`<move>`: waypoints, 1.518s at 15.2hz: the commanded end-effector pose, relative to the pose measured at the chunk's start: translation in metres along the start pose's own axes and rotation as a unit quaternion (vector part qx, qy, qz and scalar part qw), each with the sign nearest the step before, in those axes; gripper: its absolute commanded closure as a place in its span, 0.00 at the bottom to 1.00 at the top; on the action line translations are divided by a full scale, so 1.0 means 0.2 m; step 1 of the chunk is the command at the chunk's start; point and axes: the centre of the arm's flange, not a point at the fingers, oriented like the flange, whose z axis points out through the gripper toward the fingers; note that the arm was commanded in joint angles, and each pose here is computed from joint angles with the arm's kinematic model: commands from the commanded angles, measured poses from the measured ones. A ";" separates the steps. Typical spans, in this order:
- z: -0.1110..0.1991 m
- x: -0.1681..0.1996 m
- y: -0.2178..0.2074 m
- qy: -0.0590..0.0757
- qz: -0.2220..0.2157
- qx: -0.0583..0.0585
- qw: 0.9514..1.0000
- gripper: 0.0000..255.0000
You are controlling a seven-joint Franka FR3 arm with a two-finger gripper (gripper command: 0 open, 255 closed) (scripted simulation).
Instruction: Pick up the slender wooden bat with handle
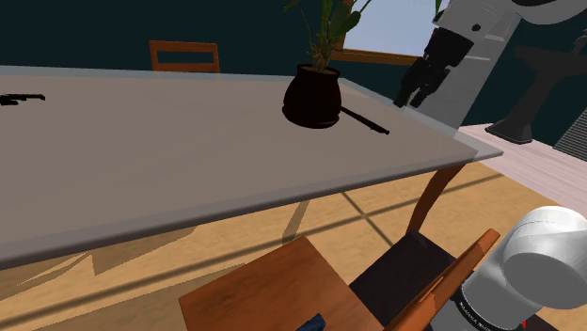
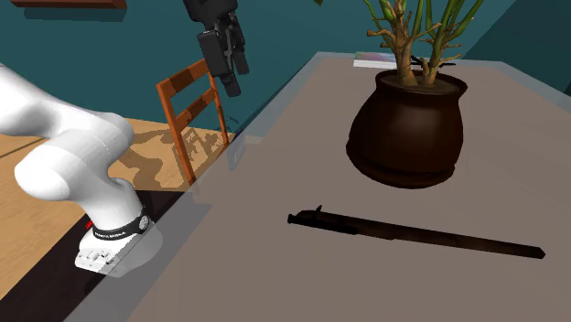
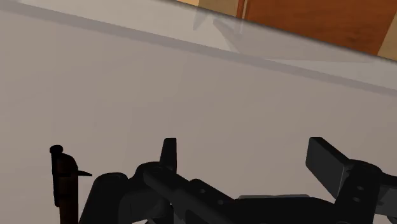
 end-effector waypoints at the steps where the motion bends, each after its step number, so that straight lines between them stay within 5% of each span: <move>1: 0.00 0.00 0.00 0.000 0.000 0.000 1.000 0.00; 23: 0.58 1.14 0.77 -0.078 0.054 -0.072 0.993 0.00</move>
